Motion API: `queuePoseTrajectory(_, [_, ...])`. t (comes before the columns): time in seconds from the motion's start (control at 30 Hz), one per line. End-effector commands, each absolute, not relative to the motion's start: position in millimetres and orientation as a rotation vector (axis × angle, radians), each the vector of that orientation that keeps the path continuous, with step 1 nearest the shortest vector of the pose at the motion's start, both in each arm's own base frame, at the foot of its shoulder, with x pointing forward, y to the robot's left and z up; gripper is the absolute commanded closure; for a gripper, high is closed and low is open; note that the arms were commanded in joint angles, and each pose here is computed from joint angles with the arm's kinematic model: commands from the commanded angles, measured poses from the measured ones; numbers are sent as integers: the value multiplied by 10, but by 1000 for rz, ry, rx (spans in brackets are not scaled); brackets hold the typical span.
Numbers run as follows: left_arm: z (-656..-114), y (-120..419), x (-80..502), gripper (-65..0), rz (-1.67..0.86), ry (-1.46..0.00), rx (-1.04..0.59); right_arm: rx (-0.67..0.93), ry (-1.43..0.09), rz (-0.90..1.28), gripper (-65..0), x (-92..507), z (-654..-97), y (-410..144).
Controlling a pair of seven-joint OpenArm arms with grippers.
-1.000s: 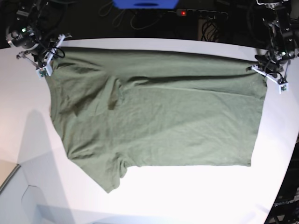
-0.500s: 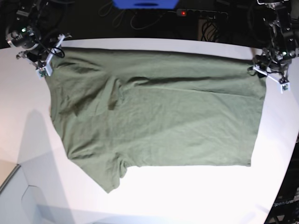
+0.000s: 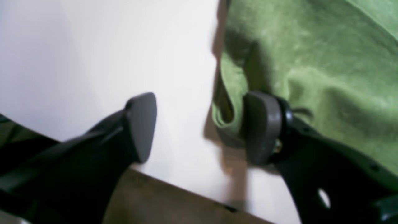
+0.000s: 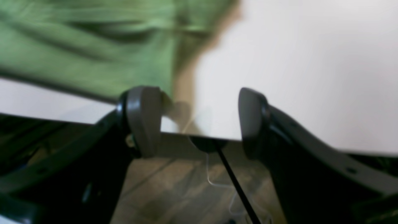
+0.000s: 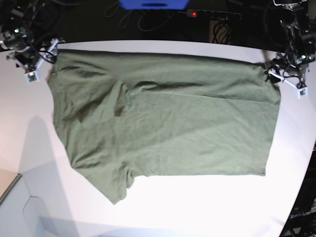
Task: Layout the t-shirt on the table in an organized manner, then fold the t-shirt properly
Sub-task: 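Lay the shirt edge down with both grippers, pulling it taut, then release the shirt and move the right gripper along the shirt side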
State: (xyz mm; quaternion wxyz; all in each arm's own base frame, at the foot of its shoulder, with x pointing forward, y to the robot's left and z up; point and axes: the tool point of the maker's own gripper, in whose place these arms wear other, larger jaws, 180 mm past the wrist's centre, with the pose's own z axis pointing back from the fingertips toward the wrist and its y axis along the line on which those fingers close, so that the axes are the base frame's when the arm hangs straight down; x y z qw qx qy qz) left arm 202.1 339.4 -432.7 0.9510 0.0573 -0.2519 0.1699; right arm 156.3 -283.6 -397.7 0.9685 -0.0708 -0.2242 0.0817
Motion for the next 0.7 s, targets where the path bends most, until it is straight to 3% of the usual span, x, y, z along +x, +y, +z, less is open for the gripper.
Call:
queuePoseTrajectory(0.0, [-4348,3485,1875,-432,335,-448,154,-161,-499,166,-393,1680,-3867,-2874])
queuePoseTrajectory(0.5, [-3379,3568,2530,-432,352,-779,196,-213,-677,174,-393,2484,-3452,-2892])
queuePoseTrajectory(0.67, [-3144,3612,2798,-432,378,-866,189,-274,-642,248,-393,3015,-3488,-2827])
